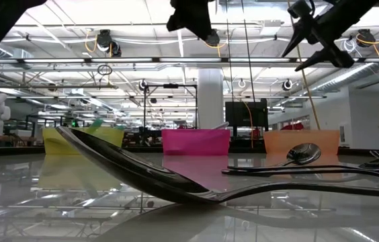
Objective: Sort silverware by color (type)
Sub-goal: Put the black spoon into the orange bin
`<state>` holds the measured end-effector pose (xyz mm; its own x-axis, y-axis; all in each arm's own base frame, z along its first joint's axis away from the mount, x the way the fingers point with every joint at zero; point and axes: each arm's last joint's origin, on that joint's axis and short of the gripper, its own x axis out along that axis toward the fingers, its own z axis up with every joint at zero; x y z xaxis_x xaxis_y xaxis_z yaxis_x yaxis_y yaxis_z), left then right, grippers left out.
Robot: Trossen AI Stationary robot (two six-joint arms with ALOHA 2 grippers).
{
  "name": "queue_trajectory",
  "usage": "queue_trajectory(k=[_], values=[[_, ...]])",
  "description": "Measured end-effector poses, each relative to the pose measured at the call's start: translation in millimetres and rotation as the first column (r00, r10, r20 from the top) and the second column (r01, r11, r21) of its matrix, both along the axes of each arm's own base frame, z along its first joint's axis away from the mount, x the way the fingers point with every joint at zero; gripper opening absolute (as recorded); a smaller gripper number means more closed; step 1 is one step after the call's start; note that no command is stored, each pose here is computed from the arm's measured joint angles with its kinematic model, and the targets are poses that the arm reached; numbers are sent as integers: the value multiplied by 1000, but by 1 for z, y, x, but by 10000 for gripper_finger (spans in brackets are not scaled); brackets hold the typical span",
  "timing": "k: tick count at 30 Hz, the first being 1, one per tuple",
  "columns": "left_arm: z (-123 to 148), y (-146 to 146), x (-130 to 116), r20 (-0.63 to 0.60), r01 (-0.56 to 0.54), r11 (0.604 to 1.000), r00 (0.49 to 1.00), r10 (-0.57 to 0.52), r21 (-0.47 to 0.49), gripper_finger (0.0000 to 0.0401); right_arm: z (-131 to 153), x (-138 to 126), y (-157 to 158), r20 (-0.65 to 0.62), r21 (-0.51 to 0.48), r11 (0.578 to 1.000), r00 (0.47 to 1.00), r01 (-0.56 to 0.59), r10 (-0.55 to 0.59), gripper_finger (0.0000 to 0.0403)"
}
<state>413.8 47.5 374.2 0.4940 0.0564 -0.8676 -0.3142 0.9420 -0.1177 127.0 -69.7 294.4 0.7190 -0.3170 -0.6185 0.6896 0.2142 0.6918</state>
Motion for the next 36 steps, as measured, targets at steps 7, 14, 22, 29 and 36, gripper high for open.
queue_trajectory(k=[7, 14, 22, 29, 36], values=[[-27, -41, 21, -58, -5, 998, 998, 1, -61, 88, -2, 1, 6, -43, -17, 996, 996, -85, 84, 212], [-55, -78, 40, -89, -38, 989, 996, 26, -145, 134, 11, -6, 15, -82, 8, 968, 965, -251, 251, 212], [-103, -110, 60, -172, -250, 954, 960, 222, -164, 261, 43, -23, 22, -226, -89, 936, 922, -341, 314, 212], [-137, -127, 77, -188, -429, 876, 900, 393, -222, 275, 48, -29, 26, -246, -97, 923, 907, -374, 342, 212], [-149, -132, 93, -111, -423, 861, 906, 409, -282, 275, 47, -31, 28, -246, -70, 912, 893, -404, 376, 212]])
